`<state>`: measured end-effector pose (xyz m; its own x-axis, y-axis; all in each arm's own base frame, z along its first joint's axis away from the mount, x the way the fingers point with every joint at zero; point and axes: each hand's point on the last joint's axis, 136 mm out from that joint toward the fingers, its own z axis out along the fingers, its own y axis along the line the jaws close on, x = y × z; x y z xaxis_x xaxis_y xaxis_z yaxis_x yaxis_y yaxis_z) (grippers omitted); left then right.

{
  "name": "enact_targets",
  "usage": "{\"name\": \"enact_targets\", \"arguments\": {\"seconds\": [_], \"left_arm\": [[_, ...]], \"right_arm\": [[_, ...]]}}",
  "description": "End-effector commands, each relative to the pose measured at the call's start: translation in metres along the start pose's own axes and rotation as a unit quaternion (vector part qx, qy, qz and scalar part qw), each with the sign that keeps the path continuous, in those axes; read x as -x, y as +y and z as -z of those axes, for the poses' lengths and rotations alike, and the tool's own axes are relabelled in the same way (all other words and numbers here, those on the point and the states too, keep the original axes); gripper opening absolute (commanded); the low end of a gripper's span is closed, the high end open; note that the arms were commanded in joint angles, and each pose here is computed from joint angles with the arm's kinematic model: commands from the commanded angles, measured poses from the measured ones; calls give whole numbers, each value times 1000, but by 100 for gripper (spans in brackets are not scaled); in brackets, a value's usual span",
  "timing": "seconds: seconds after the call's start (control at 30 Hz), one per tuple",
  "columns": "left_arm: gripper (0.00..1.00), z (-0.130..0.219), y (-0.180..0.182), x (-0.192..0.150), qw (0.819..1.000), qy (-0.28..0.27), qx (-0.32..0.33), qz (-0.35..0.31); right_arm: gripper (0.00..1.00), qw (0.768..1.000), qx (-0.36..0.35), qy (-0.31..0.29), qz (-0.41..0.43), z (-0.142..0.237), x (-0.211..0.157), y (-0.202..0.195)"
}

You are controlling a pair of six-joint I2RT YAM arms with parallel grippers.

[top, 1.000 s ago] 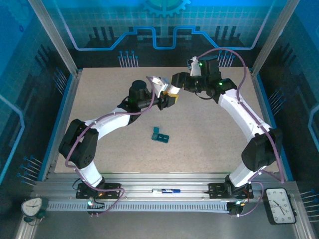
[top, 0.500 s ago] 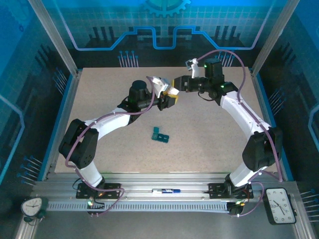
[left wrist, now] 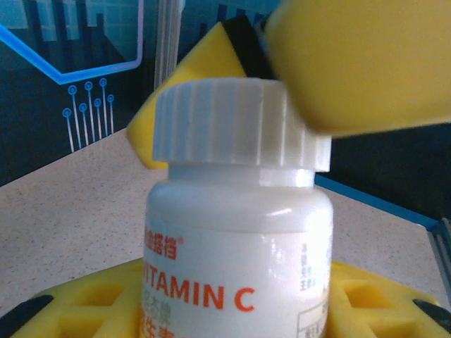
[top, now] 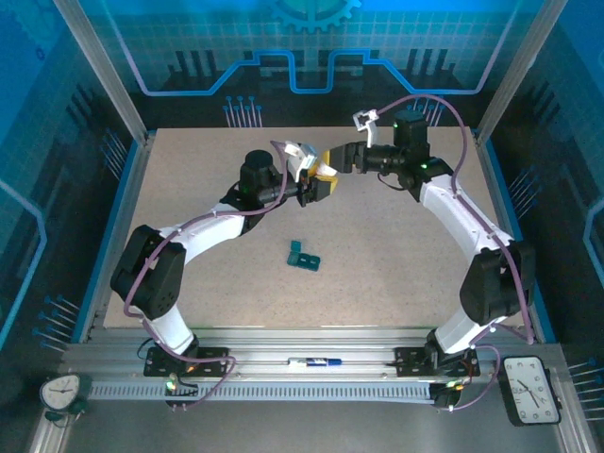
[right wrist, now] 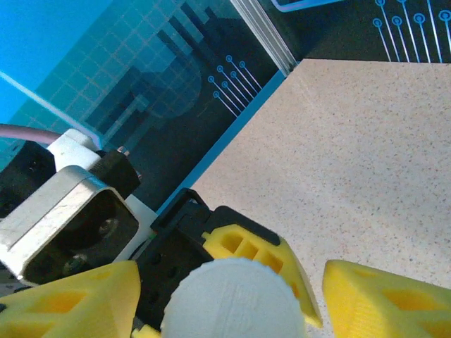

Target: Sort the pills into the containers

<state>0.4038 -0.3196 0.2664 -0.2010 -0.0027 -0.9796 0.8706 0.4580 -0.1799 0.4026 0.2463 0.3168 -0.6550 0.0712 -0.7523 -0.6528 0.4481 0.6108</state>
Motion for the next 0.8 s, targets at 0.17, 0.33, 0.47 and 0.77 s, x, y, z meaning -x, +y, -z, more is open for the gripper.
{"name": "enact_targets", "arguments": {"seconds": [0.17, 0.33, 0.47, 0.77], "left_arm": [[0, 6, 4, 15, 998, -9, 37, -49], [0, 5, 5, 12, 997, -3, 46, -55], [0, 5, 6, 12, 997, -3, 48, -56], [0, 3, 5, 11, 997, -1, 46, -54]], "right_arm": [[74, 990, -21, -86, -109, 38, 41, -9], [74, 978, -85, -61, -179, 37, 30, -31], [74, 977, -114, -36, -177, 31, 20, -31], [74, 978, -140, 15, -155, 9, 1, -26]]}}
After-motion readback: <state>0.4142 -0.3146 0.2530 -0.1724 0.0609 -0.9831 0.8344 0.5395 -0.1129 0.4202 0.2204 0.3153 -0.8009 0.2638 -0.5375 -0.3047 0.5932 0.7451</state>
